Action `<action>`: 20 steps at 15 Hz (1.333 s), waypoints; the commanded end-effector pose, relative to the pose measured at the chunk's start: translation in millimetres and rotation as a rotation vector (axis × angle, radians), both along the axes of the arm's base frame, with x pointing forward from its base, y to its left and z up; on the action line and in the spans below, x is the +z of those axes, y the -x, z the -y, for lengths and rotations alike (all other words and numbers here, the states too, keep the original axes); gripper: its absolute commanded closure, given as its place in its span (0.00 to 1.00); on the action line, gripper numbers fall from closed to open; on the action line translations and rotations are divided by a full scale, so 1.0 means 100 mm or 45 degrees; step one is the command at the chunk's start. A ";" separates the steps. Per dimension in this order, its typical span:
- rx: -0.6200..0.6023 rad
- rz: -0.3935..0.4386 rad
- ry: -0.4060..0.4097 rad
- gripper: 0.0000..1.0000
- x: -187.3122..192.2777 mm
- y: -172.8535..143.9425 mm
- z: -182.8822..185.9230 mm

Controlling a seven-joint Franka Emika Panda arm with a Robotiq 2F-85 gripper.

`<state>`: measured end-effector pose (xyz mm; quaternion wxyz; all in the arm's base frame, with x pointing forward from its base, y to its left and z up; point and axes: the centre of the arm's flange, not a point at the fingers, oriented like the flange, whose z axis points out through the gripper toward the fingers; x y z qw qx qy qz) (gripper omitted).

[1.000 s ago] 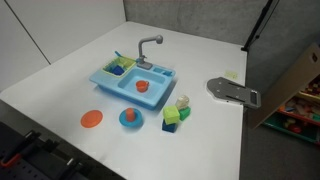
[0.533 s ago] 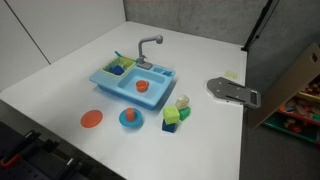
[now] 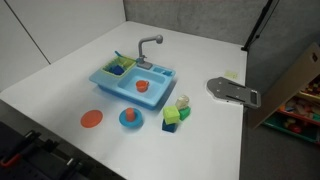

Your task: Put the white bottle in the sink

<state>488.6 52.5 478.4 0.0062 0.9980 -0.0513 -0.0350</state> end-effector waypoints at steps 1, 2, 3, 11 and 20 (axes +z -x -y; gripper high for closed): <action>-0.094 -0.006 0.025 0.00 -0.22 -0.31 0.08; -0.119 -0.013 0.029 0.00 -0.32 -0.34 0.14; -0.145 -0.025 0.031 0.00 -0.41 -0.37 0.20; -0.393 -0.111 0.058 0.00 -0.86 -0.41 1.11; -0.690 -0.132 0.150 0.00 -0.93 -0.28 2.65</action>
